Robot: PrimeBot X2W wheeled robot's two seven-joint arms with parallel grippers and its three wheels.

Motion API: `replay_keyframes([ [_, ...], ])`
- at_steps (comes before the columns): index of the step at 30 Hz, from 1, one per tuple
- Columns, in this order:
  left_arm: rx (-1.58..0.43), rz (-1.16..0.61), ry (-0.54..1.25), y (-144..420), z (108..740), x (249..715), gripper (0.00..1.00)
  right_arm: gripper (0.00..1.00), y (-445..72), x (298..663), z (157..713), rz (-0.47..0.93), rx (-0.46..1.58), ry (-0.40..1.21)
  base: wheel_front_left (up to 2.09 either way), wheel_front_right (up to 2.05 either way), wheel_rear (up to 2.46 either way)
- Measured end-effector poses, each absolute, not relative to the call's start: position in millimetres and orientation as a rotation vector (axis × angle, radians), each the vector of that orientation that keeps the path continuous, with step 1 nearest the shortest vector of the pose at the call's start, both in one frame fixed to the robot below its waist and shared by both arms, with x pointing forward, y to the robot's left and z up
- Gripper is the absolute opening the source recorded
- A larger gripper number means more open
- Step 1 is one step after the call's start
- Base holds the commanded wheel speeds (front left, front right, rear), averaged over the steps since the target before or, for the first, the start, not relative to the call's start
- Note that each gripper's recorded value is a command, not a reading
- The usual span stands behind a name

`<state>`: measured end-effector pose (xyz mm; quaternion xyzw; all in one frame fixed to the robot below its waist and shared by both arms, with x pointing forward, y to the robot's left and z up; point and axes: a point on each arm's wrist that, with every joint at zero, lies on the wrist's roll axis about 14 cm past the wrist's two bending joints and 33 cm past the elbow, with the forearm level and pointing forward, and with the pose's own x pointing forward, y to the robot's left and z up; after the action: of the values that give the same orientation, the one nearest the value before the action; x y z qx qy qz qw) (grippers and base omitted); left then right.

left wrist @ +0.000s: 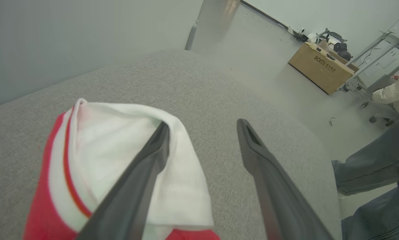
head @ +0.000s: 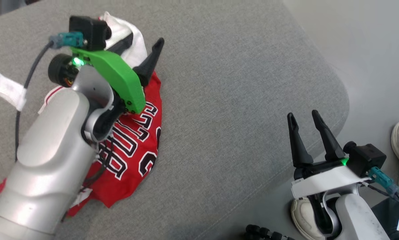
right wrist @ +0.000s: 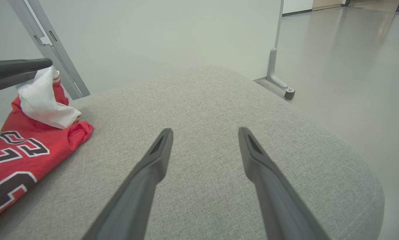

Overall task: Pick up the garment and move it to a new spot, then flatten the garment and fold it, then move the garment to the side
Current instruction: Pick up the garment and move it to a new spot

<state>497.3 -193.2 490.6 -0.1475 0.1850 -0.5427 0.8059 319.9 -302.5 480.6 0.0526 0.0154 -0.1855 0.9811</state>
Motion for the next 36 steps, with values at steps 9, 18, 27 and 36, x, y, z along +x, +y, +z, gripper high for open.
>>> replay_keyframes([
  [9,-0.376,-1.092,0.211,-169,536,446,1.0,1.0,-311,293,494,-0.4,0.04,-0.004,0.0,0.0,0.0],
  [18,-0.359,-0.796,0.176,-79,515,432,1.0,1.0,-286,309,502,-0.291,0.002,-0.043,0.0,0.0,0.0],
  [27,-0.292,-0.467,0.157,31,480,421,1.0,1.0,-248,338,508,-0.147,-0.006,-0.078,0.0,0.0,0.0],
  [36,-0.245,-0.197,0.157,124,460,393,1.0,1.0,-202,360,511,0.003,-0.003,-0.094,0.0,0.0,0.0],
])
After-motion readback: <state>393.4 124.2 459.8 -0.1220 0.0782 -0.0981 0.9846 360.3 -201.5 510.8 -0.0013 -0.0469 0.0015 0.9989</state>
